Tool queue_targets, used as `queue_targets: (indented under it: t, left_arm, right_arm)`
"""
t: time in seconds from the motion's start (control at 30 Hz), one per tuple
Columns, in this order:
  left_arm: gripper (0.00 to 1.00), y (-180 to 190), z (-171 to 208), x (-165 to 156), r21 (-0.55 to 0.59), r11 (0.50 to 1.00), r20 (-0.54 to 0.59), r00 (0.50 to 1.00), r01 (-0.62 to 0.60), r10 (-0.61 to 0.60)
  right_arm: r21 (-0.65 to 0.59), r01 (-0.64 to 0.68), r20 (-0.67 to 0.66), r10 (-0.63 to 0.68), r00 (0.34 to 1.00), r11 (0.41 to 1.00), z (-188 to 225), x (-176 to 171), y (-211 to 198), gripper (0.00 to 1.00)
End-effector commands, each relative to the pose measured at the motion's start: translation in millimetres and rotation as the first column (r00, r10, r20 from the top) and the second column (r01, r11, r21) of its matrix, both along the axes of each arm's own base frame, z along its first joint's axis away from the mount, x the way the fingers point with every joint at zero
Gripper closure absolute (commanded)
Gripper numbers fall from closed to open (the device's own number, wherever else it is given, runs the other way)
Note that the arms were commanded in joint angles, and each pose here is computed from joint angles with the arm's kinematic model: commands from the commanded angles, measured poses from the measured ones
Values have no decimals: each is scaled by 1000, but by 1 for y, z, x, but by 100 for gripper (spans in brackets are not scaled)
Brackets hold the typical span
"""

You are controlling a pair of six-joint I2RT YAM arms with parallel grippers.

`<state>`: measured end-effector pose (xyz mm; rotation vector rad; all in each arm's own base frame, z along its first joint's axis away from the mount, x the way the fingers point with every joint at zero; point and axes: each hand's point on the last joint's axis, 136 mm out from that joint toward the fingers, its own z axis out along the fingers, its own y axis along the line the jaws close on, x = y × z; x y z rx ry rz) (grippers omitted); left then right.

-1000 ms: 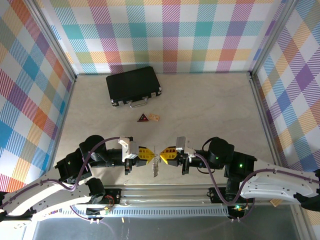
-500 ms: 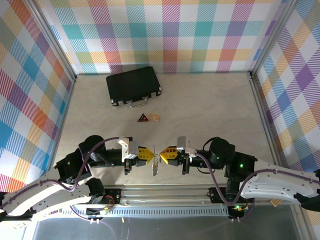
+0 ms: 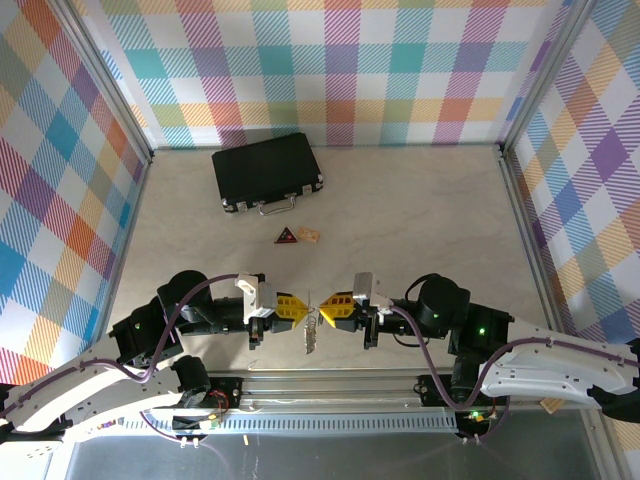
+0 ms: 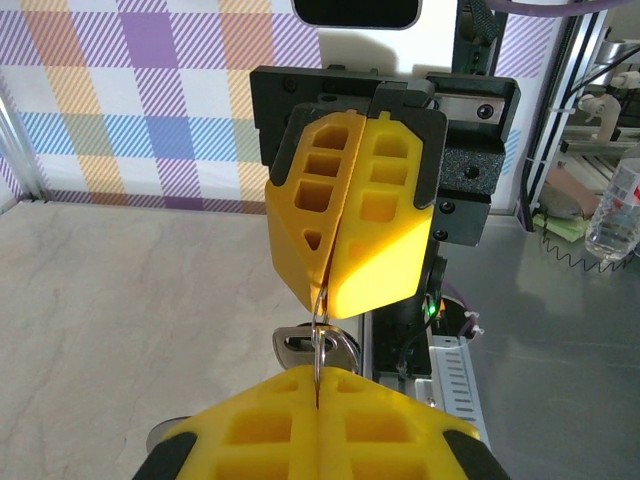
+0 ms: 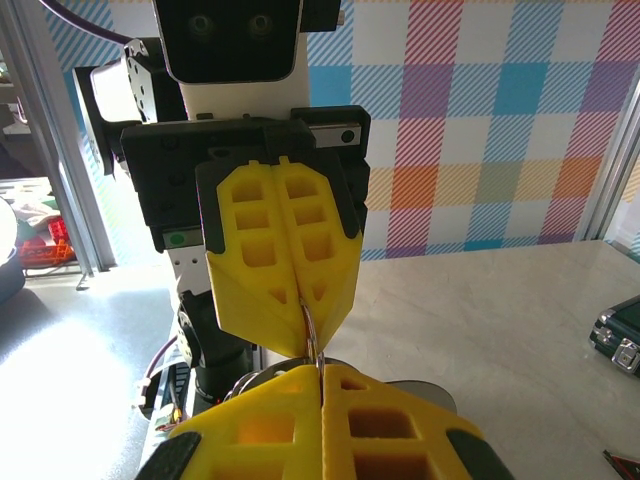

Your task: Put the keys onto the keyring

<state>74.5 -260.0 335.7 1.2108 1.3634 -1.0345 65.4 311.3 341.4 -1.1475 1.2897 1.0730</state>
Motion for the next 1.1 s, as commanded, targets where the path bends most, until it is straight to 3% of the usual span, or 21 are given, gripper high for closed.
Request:
queue_targets:
  t: [0.0,1.07]
  left_arm:
    - [100,2,17,-2,-64,998,34,999,-2,4]
    - [100,2,19,-2,-66,998,37,999,2,0]
  right_arm:
    - [81,-17,9,16,1000,997,28,-5,-5,100]
    - [84,-5,9,4,1000,996,29,-2,-1,100]
